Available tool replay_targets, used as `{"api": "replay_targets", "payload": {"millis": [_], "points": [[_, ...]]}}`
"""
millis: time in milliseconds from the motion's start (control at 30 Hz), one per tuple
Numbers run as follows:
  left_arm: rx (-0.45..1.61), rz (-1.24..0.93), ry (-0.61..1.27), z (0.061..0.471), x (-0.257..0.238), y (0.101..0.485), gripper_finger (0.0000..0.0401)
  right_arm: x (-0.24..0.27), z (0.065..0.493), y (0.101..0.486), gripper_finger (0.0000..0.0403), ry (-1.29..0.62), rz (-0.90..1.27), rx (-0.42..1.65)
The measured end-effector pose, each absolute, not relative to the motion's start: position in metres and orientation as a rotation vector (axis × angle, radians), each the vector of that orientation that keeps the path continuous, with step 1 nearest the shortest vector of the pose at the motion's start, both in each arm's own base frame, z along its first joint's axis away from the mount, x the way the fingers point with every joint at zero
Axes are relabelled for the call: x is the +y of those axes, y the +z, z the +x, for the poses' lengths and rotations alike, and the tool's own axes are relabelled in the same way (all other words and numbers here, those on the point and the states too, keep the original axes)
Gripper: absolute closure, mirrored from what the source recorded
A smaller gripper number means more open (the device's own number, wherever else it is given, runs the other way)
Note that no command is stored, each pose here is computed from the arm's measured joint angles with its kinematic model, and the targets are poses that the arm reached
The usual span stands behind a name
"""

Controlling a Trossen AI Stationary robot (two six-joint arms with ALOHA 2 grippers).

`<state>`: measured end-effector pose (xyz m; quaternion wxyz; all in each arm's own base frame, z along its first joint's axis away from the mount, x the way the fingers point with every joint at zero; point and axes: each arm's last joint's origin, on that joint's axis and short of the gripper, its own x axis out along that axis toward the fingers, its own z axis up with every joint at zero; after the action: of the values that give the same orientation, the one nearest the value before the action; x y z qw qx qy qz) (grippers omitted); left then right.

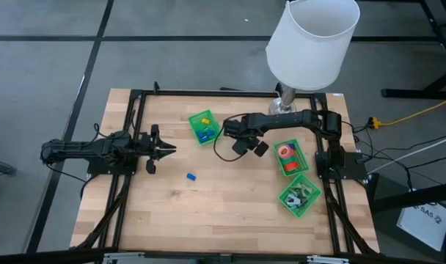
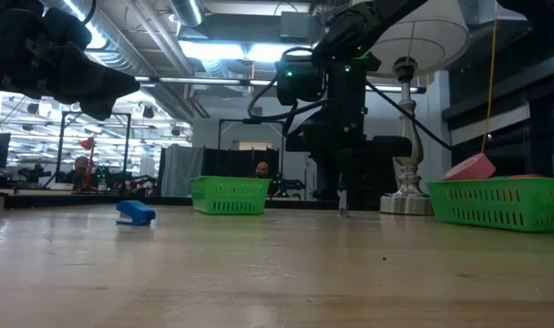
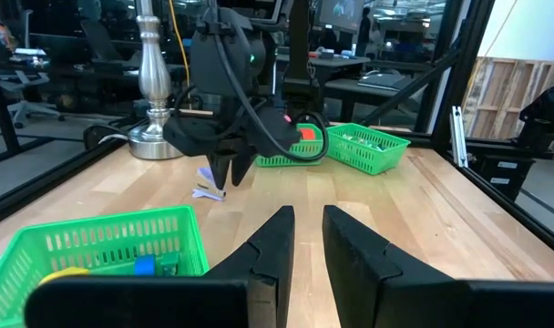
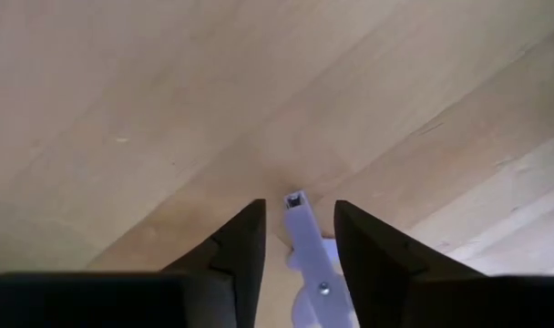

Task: Pick and place Stapler, Stapler remover, tape
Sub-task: Put the violet staple remover into the bottom left green bin

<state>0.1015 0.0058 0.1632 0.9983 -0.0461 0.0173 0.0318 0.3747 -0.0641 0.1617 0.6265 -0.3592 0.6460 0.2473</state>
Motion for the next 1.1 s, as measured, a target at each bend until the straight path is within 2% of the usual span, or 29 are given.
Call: {"api": "replay_targets", "payload": {"millis": [300,567,700,900,1100], "points": [[0.035,-0.092,0.064,0.101,0.006,0.163,0.0343,-0.067,0.37,0.158,0.024,0.637,-0.891,1.496],[0.035,-0.092,0.064,0.101,0.006,0.163,0.0343,-0.072,0.366,0.143,0.0248,0.629,-0.944,1.489],[0.035,-0.092,0.064,0.101,0.006,0.163,0.0343,-0.072,0.364,0.14,0.0273,0.632,-0.94,1.496],[0.035,-0.092,0.064,0.101,0.006,0.163,0.0343,-0.073,0.364,0.141,0.0355,0.565,-0.918,1.522],[0.035,-0.092,0.064,0.101,0.006,0.163,0.0343,-0.067,0.365,0.141,0.0357,0.483,-0.86,1.537]]}}
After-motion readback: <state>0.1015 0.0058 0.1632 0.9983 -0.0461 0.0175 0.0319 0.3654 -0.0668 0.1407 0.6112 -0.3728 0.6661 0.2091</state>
